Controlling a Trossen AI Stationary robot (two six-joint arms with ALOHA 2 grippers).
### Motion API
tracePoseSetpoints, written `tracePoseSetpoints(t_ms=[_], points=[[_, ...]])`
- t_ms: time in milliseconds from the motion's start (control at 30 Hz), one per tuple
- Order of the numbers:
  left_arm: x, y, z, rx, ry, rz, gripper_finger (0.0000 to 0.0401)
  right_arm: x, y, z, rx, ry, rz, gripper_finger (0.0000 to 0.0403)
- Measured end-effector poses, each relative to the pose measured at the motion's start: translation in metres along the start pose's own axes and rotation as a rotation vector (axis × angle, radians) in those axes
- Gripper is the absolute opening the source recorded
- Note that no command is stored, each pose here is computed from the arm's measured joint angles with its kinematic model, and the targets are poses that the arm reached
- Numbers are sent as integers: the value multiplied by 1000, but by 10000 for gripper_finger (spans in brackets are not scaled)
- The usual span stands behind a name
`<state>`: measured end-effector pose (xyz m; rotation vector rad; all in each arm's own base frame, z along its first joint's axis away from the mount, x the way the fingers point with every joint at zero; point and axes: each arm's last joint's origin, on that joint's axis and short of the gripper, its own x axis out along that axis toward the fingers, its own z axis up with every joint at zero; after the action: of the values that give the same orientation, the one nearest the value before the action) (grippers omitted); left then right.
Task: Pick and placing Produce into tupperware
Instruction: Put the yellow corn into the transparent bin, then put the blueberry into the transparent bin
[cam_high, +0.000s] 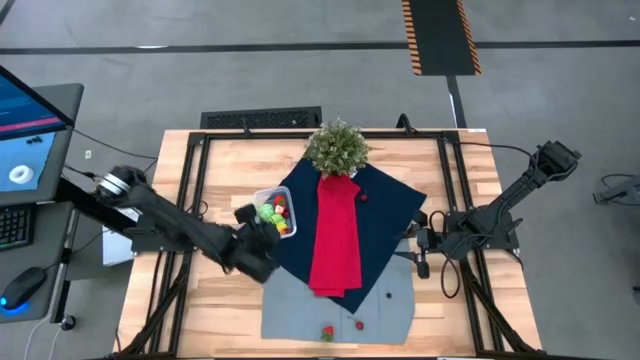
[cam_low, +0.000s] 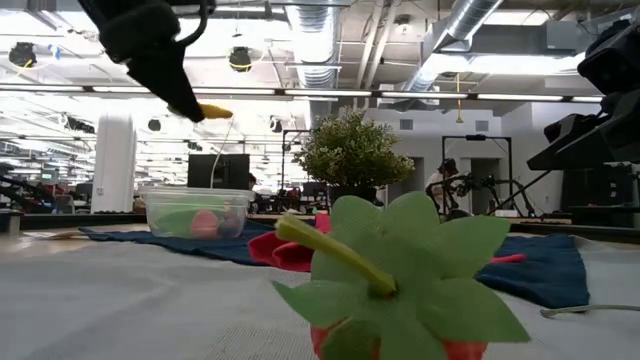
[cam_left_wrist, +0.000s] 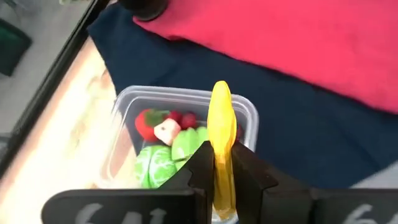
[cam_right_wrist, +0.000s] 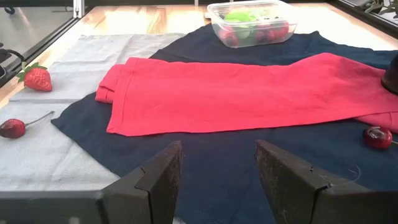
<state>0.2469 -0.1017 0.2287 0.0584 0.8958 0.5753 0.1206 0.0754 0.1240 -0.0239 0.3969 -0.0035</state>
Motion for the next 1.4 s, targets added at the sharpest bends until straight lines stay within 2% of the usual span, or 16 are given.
tracePoseSetpoints(t_ms=[167, 333, 600, 800, 967, 1200, 1300, 1400], points=[[6, 40, -11, -139, -60, -89, 26, 0, 0, 0, 0, 0, 0, 225], [19, 77, -19, -269, -80, -126, 27, 0, 0, 0, 0, 1, 0, 225], [47, 107, -26, -414, -26, -168, 28, 0, 0, 0, 0, 0, 0, 225], [67, 117, -36, -525, -4, -261, 31, 0, 0, 0, 0, 0, 0, 225], [74, 118, -41, -593, -16, -312, 79, 0, 0, 0, 0, 0, 0, 225], [72, 115, -37, -568, -58, -348, 178, 0, 0, 0, 0, 0, 0, 225], [64, 101, -33, -520, -115, -425, 204, 0, 0, 0, 0, 0, 0, 225], [53, 87, -30, -487, -194, -453, 219, 0, 0, 0, 0, 0, 0, 225]])
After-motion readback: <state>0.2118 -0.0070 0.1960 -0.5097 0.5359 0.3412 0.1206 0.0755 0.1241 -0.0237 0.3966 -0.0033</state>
